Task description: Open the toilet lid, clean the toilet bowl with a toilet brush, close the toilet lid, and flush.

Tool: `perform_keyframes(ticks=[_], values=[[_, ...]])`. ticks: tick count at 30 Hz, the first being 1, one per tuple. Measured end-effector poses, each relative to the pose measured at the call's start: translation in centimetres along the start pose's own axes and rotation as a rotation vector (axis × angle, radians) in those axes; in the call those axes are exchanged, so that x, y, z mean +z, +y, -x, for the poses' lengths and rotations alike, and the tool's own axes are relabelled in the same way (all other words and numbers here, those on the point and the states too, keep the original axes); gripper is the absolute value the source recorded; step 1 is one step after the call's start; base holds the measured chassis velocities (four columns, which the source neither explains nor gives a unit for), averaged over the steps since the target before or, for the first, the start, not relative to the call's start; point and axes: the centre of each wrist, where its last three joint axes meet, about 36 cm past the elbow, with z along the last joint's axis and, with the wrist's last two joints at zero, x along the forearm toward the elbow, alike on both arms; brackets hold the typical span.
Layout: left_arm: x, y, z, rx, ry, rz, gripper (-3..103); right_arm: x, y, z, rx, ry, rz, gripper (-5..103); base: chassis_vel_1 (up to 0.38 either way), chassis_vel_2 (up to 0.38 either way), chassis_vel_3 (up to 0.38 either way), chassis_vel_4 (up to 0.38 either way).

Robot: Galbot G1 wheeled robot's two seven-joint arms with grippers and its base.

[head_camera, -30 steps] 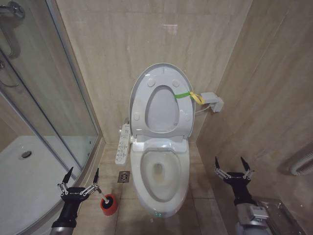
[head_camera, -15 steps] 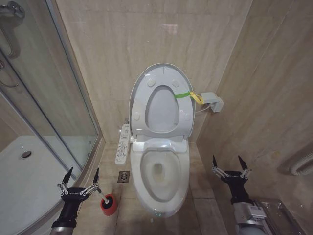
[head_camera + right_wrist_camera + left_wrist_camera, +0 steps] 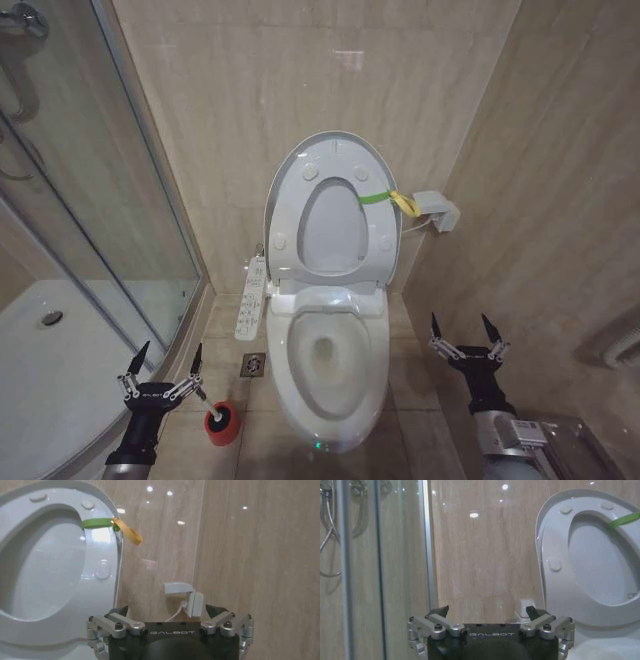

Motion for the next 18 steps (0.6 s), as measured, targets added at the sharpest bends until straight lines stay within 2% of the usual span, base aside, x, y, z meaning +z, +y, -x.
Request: perform_keyframes(ticks=[6,18], values=[[0.00,0.00,0.01,0.000,0.000,0.000,100,0.24,-0.30,0.18,0.006,-0.015,-0.018,100,-0.101,0.103,0.099,-0.081],[0.00,0.00,-0.01,0.000,0.000,0.000,100,0.78,-0.33,0.42,0.024,-0.032,-0.029,100,-0.038,0.019,0.024,-0.030]])
